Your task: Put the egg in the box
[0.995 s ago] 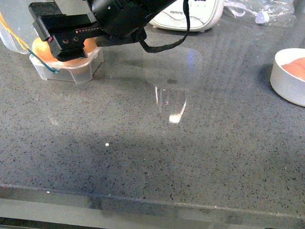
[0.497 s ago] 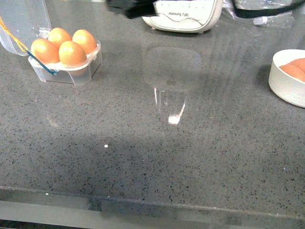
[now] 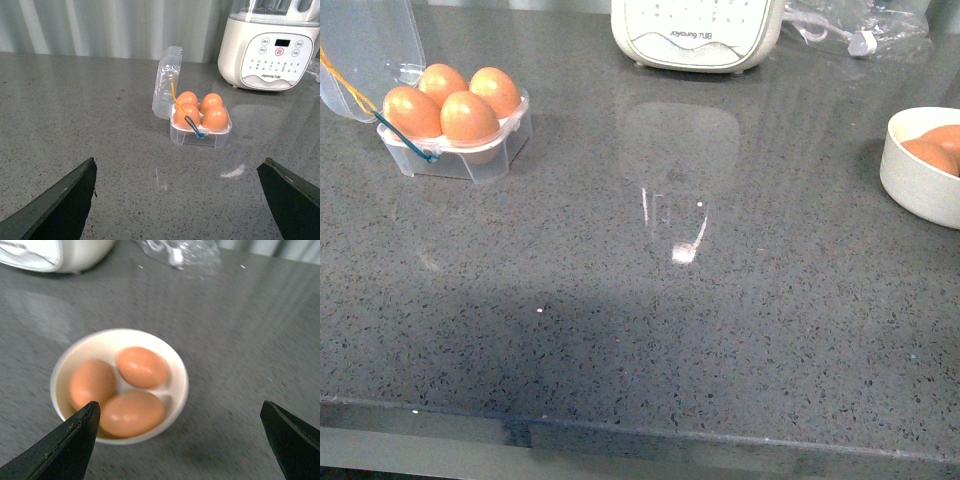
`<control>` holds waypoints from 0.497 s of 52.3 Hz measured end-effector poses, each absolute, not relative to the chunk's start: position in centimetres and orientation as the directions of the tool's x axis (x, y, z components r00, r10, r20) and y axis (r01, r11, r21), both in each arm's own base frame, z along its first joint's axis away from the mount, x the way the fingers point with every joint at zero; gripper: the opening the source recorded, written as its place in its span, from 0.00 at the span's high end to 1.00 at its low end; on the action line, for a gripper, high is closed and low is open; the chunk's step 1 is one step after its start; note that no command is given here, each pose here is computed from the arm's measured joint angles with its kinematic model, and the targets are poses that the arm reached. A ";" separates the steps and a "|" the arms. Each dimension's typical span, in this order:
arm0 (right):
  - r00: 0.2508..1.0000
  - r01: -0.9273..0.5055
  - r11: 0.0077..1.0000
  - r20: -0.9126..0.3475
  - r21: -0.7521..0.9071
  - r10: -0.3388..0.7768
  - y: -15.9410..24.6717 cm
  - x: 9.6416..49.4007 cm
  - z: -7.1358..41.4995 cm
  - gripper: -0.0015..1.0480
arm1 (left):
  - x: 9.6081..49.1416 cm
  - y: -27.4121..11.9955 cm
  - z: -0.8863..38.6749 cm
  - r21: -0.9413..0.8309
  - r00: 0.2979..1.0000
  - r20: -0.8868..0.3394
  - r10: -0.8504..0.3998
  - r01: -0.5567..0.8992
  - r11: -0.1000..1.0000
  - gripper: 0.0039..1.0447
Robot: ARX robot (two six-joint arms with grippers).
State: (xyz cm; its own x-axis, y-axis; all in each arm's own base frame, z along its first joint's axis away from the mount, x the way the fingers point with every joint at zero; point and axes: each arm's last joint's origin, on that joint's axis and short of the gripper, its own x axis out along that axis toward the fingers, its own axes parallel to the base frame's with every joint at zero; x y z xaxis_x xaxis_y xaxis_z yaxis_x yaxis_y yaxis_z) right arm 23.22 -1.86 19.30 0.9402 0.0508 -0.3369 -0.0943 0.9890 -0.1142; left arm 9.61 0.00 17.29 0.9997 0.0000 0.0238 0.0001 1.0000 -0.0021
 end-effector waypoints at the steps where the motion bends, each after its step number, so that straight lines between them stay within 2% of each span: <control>1: 0.940 -0.084 0.990 -0.339 -0.115 0.040 -2.1 23.0 19.1 0.07 | 9.6 0.0 17.3 -0.002 1.000 0.024 0.000 0.000 1.000 0.06; 8: 0.944 -0.001 0.995 -0.328 -0.104 -0.033 -3.9 20.8 17.7 0.08 | 9.6 0.0 17.3 -0.002 1.000 0.024 0.000 0.000 1.000 0.06; 11: 0.988 0.008 0.998 -0.155 -0.062 -0.018 -4.2 19.7 17.9 0.20 | 9.6 0.0 17.3 -0.002 1.000 0.024 0.001 -0.001 1.000 0.06; 14: 0.997 0.014 0.999 -0.071 -0.049 -0.017 -3.9 18.6 18.1 0.28 | 9.6 0.0 17.3 -0.002 1.000 0.024 0.000 0.000 1.000 0.06; 26: 0.999 0.012 1.000 -0.031 -0.014 -0.013 -1.9 15.3 18.3 0.62 | 9.6 0.0 17.3 -0.002 1.000 0.025 0.000 0.000 1.000 0.06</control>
State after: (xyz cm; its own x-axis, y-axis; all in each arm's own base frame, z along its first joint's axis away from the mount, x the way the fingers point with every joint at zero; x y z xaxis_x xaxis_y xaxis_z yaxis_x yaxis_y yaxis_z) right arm 15.27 -1.89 18.30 0.9994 -0.0129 -0.0308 0.0125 0.9998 -0.0143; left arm 9.60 0.00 17.30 0.9997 0.0000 0.0254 0.0001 1.0000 -0.0021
